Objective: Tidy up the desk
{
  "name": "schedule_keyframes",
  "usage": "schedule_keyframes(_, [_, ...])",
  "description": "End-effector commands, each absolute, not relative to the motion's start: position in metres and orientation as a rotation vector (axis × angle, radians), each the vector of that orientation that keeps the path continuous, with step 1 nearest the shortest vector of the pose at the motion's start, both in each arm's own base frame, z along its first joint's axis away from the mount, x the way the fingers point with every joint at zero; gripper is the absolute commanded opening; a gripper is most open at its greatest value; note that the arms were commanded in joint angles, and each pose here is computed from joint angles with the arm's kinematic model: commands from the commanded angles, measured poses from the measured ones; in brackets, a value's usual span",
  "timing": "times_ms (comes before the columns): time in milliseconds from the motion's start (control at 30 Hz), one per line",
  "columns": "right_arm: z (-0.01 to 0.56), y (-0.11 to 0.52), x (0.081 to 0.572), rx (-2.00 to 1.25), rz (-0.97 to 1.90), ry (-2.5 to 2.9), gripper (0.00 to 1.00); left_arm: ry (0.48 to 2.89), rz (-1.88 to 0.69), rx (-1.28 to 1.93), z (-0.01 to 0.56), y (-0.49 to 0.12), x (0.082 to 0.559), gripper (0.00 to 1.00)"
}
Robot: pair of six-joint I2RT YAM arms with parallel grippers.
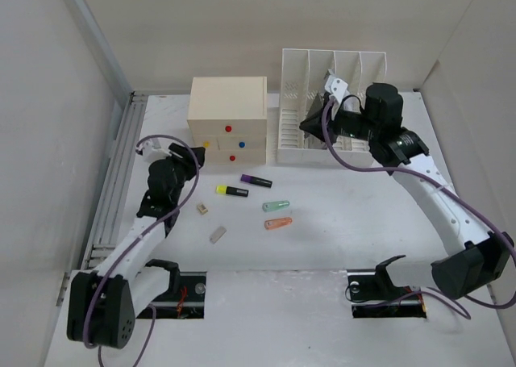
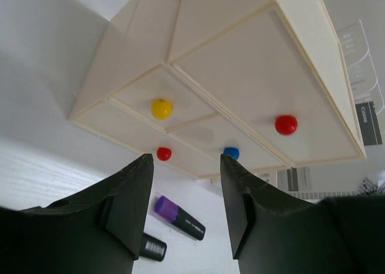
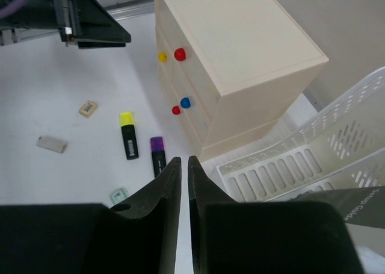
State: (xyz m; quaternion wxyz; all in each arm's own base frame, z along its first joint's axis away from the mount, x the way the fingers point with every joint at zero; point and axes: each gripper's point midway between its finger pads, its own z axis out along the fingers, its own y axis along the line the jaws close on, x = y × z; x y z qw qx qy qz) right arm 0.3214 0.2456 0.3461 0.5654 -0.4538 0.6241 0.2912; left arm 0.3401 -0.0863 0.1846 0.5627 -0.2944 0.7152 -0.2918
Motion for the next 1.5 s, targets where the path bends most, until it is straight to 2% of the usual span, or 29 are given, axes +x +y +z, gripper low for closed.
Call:
schedule_keyframes(0, [0.372,0.248,0.304,-1.077,0.769,1.366,0.15,1.645,-0.932,-0.524,0.211,-0.108,0.352,0.46])
schedule_keyframes(133, [0.37,0.246,0.306,-1.076,0.77,1.366,0.15,1.658,-1.007,-0.528,0.197,-0.099,0.364,0.38])
schedule_keyframes(467, [0.363,0.249,0.31,-1.076,0.787,1.377,0.15,1.687,-1.015,-0.57,0.175,-0.094,0.381,0.38])
schedule_keyframes(633, [0.361,0.249,0.31,-1.076,0.788,1.377,0.16,1.675,-0.965,-0.635,0.166,-0.084,0.395,0.43])
schedule_keyframes(1100, [0.356,0.244,0.312,-1.068,0.782,1.38,0.16,1.629,-0.919,-0.664,0.166,-0.075,0.433,0.43])
schedule_keyframes(1167, [0.356,0.244,0.312,-1.068,0.782,1.38,0.16,1.629,-0.919,-0.664,0.168,-0.075,0.438,0.36])
schedule_keyframes(1200, [0.352,0.244,0.312,-1.068,0.785,1.389,0.16,1.653,-0.913,-0.679,0.16,-0.075,0.438,0.27])
schedule_keyframes(1233, [0.352,0.244,0.312,-1.068,0.786,1.389,0.16,1.654,-0.913,-0.68,0.16,-0.075,0.438,0.23])
schedule_keyframes(1300, [0.352,0.244,0.312,-1.068,0.786,1.389,0.16,1.659,-0.922,-0.67,0.162,-0.08,0.436,0.18])
schedule_keyframes(1467, [0.352,0.245,0.31,-1.068,0.8,1.391,0.16,1.671,-0.908,-0.667,0.156,-0.085,0.416,0.01])
